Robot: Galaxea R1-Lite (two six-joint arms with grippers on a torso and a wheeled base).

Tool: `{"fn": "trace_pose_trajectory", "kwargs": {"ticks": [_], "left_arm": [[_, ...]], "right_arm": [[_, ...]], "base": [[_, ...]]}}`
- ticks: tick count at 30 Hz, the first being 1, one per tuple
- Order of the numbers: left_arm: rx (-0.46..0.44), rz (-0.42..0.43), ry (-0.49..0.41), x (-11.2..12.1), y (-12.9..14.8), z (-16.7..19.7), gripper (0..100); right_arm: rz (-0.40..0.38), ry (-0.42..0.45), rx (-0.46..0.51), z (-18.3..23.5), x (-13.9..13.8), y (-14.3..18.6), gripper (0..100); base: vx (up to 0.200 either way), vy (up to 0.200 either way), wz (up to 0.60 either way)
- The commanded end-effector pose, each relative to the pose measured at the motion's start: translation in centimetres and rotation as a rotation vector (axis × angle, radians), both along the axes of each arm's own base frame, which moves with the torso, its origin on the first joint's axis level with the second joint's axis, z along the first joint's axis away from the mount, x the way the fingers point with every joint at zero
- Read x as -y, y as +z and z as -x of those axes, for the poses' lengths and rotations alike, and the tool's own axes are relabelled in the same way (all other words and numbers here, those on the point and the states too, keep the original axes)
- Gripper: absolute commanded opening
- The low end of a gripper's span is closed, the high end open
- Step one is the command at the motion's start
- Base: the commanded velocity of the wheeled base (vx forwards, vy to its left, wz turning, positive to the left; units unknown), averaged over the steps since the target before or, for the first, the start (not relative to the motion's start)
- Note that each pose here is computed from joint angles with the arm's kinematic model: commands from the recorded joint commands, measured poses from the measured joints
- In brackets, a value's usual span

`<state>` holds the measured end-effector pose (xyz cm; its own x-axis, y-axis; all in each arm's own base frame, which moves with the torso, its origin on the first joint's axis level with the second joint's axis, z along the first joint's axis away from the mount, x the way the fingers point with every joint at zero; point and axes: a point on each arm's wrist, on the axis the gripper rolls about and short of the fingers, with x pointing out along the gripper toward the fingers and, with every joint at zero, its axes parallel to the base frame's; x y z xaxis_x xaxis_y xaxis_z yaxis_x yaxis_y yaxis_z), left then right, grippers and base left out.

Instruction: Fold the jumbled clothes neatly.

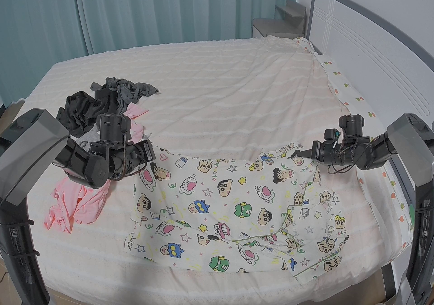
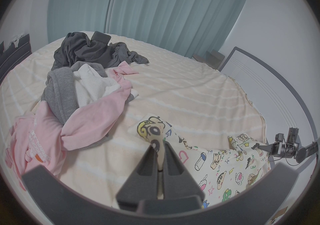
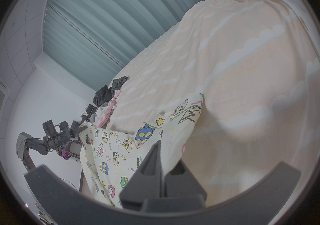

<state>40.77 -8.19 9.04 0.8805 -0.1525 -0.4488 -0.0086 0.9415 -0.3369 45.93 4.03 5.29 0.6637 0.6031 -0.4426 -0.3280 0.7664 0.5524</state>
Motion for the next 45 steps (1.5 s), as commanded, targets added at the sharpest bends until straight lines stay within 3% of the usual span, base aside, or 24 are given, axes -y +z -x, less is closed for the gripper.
{"fn": "trace_pose_trajectory", "kwargs": {"ticks": [1,18,30,45], "left_arm": [[-0.008,-0.028,-0.012,-0.2,0.1,0.9,0],[-0.079,-0.061,-0.072,-0.7,-0.7,4.4,0],[-0.092,-0.117,-0.130,-0.8,-3.1,7.7,0],[-0.184,-0.127,-0.182,-0.4,-5.8,10.8,0]], "right_arm": [[-0.015,0.033,0.001,1.6,0.2,1.3,0],[0.026,0.144,-0.040,6.8,1.9,0.5,0],[0.130,0.257,-0.080,11.5,1.9,-2.4,0],[0.151,0.273,-0.088,13.8,1.6,-4.5,0]], "base": [[0.000,0.000,0.00],[0.000,0.000,0.00],[0.000,0.000,0.00],[0.000,0.000,0.00]]}}
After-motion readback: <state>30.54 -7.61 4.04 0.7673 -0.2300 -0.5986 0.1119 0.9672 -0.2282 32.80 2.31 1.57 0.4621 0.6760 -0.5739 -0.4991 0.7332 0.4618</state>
